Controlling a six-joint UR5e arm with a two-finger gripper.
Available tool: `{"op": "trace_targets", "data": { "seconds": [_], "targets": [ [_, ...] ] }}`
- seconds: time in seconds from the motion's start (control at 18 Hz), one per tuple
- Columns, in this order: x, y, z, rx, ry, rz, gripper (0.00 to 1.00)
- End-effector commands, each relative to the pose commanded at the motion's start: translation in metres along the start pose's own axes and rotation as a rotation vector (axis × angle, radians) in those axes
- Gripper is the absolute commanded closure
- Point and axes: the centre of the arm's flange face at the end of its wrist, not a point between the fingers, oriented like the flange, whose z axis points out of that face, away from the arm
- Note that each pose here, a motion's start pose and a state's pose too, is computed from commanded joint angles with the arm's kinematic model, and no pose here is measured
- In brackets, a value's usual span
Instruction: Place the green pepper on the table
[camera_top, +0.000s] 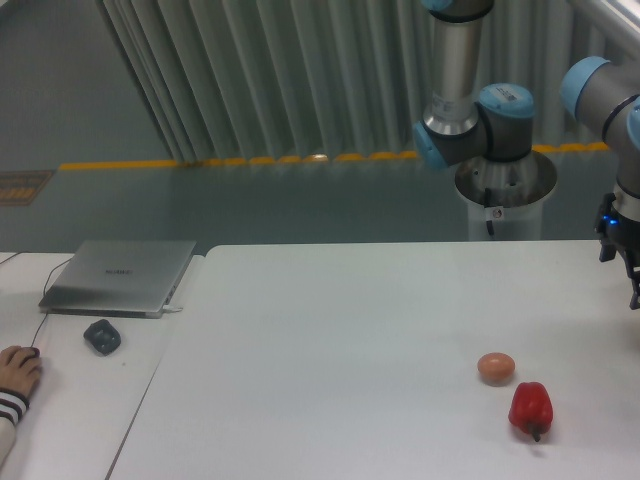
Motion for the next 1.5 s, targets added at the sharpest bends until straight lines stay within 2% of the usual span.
{"op": "trace_targets", "data": {
  "seconds": [0.33,0.72,0.83,0.94,1.17,1.33,1.5],
  "targets": [
    [0.000,0.007,0.002,-0.012,0.007,-0.001,0.00],
    [0.001,0.035,0.012,-0.010,0.007,-0.040,0.00],
    [-0.002,0.050,0.008,-0.022,-0.025,-0.008,0.00],
    [-0.003,0.061,0.008,-0.025,-0.029,0.050,0.00],
    [-0.004,0.069,0.007,-0.037,-0.032,0.071,0.00],
    [-0.008,0.079,0.008,-0.087,-0.045,0.147,0.00],
    [-0.010,0.088,0.012,-0.097,-0.040,0.154,0.00]
  ]
}}
